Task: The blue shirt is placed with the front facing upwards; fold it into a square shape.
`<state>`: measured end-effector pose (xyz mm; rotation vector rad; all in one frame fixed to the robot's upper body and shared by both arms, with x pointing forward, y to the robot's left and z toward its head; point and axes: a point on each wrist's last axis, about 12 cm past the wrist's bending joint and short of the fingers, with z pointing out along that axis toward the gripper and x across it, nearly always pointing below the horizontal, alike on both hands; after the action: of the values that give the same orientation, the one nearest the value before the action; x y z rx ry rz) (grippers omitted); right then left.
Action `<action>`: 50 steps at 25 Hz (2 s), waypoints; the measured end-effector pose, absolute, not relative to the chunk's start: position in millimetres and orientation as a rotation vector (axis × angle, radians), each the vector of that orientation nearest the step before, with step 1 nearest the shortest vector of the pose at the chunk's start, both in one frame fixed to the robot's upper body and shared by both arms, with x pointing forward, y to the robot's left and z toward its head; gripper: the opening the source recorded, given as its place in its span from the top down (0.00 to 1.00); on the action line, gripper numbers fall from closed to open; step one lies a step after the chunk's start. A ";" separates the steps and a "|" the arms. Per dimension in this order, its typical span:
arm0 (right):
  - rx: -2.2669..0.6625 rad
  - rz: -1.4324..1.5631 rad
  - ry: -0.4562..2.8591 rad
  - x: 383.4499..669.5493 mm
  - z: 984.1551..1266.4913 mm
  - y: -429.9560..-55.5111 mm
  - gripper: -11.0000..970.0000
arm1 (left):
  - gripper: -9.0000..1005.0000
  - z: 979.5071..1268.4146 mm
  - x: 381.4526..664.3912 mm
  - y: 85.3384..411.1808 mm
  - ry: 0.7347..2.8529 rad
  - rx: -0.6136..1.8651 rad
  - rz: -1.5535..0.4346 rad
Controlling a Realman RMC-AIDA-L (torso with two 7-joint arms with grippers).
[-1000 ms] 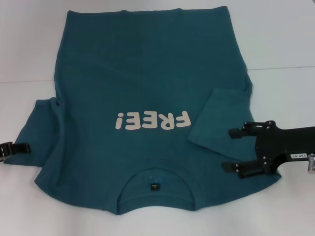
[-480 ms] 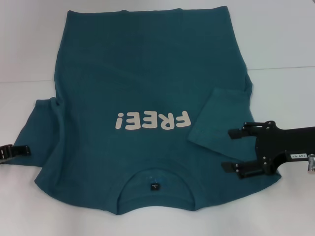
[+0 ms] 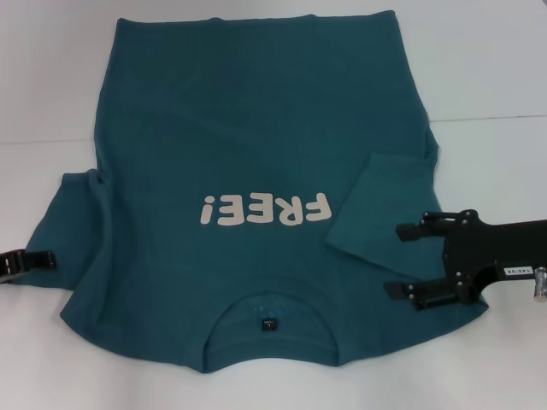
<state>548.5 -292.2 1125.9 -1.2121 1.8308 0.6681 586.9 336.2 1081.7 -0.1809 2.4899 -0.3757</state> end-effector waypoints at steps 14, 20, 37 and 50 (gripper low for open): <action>-1.215 0.670 1.830 548.4 1125.8 -291.9 0.05 | 0.16 1082.0 589.2 330.2 2.487 -0.172 -0.394; -1.214 0.670 1.832 547.4 1125.5 -292.6 0.05 | 0.16 1080.0 592.5 325.3 2.498 -0.162 -0.411; -1.216 0.674 1.832 546.2 1124.9 -293.0 0.05 | 0.26 1076.2 597.2 316.1 2.505 -0.150 -0.430; -1.213 0.674 1.835 545.7 1124.6 -293.6 0.05 | 0.74 1075.6 597.7 315.7 2.510 -0.147 -0.432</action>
<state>545.7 -293.6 1124.6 -1.2131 1.8350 0.6739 597.7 315.7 1075.6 -0.1471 2.5103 -0.4324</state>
